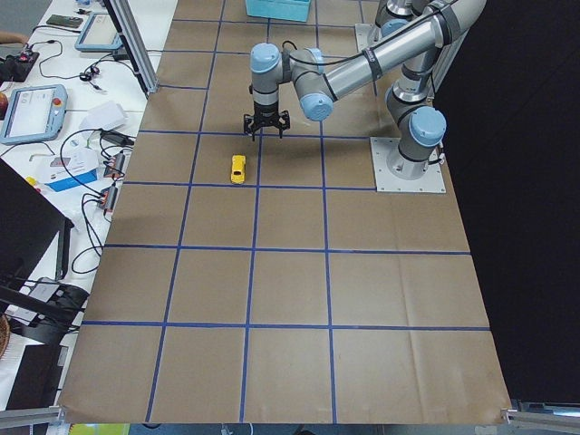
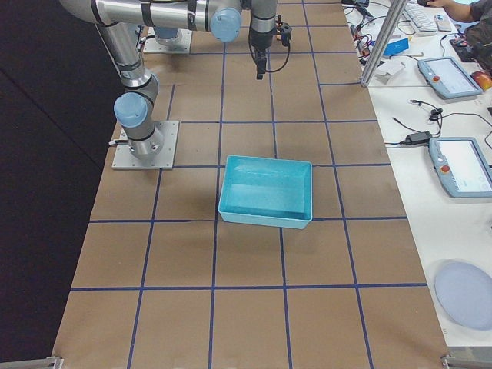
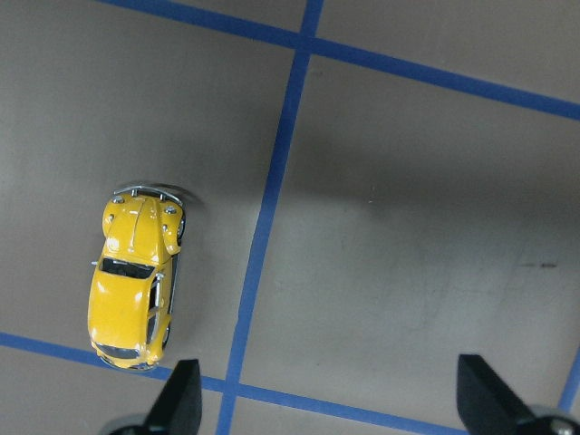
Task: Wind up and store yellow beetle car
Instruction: 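Close the left gripper on the yellow car's rear while the right arm shifts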
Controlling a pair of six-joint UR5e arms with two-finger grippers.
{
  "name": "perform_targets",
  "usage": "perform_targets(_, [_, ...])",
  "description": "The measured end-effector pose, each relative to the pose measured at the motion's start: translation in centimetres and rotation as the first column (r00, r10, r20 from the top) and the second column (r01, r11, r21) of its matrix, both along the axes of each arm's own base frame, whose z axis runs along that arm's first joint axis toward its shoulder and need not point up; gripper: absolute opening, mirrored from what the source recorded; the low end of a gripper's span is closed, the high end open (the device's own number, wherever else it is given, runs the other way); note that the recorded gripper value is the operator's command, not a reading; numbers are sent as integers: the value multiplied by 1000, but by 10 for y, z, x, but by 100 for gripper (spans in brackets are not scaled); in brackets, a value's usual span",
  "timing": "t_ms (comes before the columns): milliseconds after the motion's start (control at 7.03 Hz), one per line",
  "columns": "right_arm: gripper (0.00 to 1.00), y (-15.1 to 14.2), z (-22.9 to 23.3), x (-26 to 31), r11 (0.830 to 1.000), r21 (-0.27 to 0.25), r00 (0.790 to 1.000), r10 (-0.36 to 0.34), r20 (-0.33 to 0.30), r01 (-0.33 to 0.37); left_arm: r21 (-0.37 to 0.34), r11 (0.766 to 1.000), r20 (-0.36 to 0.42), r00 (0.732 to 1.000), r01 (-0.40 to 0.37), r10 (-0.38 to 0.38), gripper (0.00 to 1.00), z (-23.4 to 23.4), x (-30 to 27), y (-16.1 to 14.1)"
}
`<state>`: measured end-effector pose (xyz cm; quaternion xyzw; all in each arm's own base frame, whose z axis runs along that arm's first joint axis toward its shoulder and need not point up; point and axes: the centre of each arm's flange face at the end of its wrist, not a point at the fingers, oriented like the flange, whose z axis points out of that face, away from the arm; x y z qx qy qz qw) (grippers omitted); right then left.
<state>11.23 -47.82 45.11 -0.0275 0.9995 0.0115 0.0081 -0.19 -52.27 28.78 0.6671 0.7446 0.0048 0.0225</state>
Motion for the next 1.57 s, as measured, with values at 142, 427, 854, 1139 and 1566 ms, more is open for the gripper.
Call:
perform_targets(142, [100, 0, 0, -2, 1000, 0, 1000, -3, -8, 3, -6, 997, 7, 997, 79, -79, 99, -11, 3, -9])
perform_targets(427, [100, 0, 0, -6, 1000, 2, 999, -3, -42, 3, -43, 981, 36, 982, 188, -187, 99, -31, 9, -32])
perform_targets(854, [100, 0, 0, -6, 1000, 2, 999, -1, -51, 1, -75, 980, 51, 982, 186, -183, 98, -38, 23, -87])
perform_targets(1139, [100, 0, 0, -6, 1000, 3, 999, 0, -52, 1, -62, 986, 45, 987, 154, -152, 98, -54, 28, -107])
perform_targets(1566, [100, 1, 0, -5, 1000, 2, 999, 0, -49, 0, -16, 992, 28, 991, 129, -129, 97, -82, 28, -103])
